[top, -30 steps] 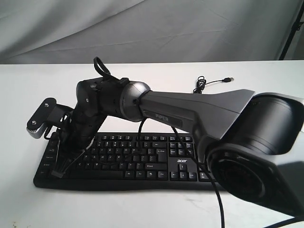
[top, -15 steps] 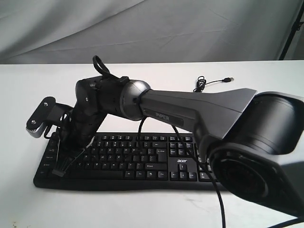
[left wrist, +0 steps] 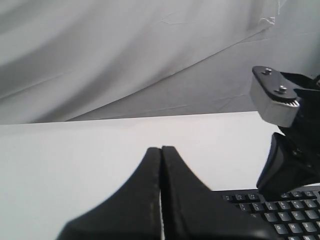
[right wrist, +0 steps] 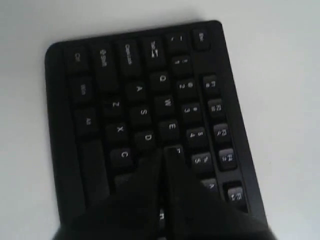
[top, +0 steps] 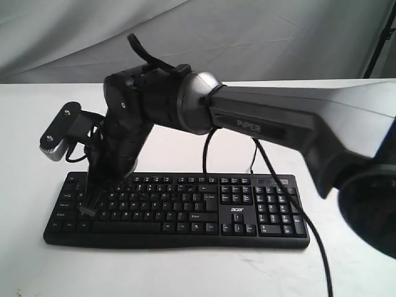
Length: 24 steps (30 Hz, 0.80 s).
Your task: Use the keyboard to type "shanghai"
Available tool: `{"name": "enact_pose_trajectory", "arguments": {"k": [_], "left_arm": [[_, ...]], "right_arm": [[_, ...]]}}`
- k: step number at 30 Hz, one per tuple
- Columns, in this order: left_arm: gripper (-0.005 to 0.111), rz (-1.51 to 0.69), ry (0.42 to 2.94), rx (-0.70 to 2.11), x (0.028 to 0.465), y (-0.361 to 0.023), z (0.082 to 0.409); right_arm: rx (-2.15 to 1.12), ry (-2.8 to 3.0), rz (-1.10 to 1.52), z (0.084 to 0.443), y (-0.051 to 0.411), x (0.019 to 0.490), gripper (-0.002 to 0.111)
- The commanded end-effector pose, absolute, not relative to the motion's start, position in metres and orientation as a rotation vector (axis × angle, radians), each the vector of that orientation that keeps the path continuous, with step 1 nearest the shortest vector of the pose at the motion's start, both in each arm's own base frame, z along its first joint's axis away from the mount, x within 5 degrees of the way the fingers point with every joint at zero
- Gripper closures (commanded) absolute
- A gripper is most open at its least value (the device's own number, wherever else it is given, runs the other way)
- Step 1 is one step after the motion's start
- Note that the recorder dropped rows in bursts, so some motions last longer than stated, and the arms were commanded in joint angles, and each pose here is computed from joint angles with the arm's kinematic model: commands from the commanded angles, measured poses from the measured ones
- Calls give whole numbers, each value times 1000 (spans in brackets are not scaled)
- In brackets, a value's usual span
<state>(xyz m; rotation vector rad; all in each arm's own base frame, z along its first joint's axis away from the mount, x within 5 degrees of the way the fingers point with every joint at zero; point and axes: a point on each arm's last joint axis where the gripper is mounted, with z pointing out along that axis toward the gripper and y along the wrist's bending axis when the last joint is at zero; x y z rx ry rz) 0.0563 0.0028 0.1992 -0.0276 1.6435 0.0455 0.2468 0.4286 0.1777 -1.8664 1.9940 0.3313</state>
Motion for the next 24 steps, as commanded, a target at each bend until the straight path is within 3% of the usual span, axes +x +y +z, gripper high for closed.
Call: {"name": "enact_pose_trajectory", "arguments": {"k": [1,7,24], "left_arm": [[107,37,1637,-26,56,2,199],[107,37,1637,-26,56,2,199],[107,37,1637,-26,56,2,199]], "right_arm": [[-1771,2016,342,181,404,245,108],[-1644,2083,390,166,375,240,108],[-1604,2068,429,140,381,242,108]]}}
